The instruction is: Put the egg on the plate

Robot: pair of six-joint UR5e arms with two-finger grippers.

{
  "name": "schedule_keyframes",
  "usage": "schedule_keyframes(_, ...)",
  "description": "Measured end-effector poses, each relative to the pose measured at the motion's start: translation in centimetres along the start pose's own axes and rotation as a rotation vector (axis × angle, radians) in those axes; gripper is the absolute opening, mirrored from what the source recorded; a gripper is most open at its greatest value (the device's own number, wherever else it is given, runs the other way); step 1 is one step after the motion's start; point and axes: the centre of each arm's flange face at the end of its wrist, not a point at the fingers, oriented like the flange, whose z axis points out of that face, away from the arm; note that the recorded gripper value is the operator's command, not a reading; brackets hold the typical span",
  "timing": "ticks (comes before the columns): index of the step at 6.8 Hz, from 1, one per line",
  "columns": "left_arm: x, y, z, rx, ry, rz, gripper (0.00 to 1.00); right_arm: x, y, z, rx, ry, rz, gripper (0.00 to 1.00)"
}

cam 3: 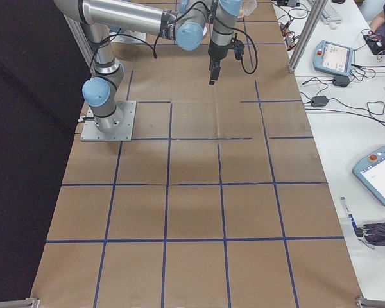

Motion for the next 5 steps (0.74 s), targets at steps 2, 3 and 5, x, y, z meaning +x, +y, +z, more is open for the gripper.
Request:
schedule_keyframes(2, 0.09, 0.41, -0.21, 0.016, -0.004, 0.003, 1.00, 0.00, 0.00, 0.00, 0.000, 0.000, 0.000, 1.00)
schedule_keyframes(3, 0.06, 0.45, -0.35, 0.020, -0.006, 0.003, 1.00, 0.00, 0.00, 0.00, 0.000, 0.000, 0.000, 1.00)
schedule_keyframes(5, 0.00, 0.46, -0.37, 0.022, -0.006, 0.004, 1.00, 0.00, 0.00, 0.00, 0.000, 0.000, 0.000, 1.00)
